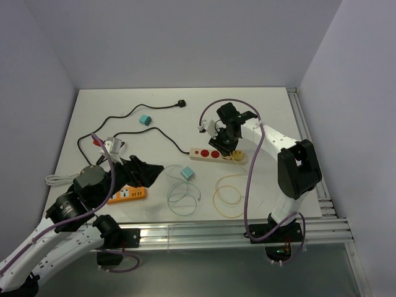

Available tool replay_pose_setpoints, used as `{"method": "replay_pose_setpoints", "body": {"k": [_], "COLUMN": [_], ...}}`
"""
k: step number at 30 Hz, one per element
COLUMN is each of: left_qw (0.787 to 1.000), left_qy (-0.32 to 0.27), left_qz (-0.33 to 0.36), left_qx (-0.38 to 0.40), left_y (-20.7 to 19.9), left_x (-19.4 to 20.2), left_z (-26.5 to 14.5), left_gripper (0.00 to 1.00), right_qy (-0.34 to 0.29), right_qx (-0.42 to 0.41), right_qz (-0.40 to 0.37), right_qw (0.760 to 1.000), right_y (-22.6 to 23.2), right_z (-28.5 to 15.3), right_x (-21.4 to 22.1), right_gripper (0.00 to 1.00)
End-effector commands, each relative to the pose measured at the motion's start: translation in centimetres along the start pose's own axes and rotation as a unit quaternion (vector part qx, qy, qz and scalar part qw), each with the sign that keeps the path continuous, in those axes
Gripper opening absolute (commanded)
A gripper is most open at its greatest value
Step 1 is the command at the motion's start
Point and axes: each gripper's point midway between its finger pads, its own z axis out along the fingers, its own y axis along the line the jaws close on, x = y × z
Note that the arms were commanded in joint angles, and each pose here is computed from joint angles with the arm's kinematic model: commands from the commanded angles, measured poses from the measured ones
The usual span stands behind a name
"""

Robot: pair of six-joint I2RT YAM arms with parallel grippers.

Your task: Insert the plug

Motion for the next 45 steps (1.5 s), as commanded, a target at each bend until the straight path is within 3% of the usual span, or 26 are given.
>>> {"method": "replay_pose_setpoints", "body": {"k": [1,20,35,45], "left_qw": [1.000,1.000,1.000,1.000], "left_qy": [-0.009,-0.013,-0.010,-0.008], "left_qz": [0.005,0.009,0.009,0.008], "left_qx": [0.017,0.015,0.021,0.021], "left_y": [-0.7,-0.5,-0.7,-0.8], "left_x": [-0.5,-0.6,-0.4,-0.4], "left_z": [0.1,-0.2,0.0,0.0], "left_gripper": [0.99,0.99,1.00,1.00], "right_qy": [-0.009,-0.015,-0.097,-0.105], "right_qx": [-0.004,-0.018,0.021,0.021], "right_qz": [-0.007,-0.066,-0.082,-0.088], "right_qw": [1.000,0.998,0.992,0.990], "right_y": [-0.1,0.7,0.4,0.0], "right_z": [0.0,2.2,-1.2,-0.3], "right_x": [-0.1,1.5,-0.9,-1.1], "right_gripper": [0.00,0.00,0.00,0.00]}}
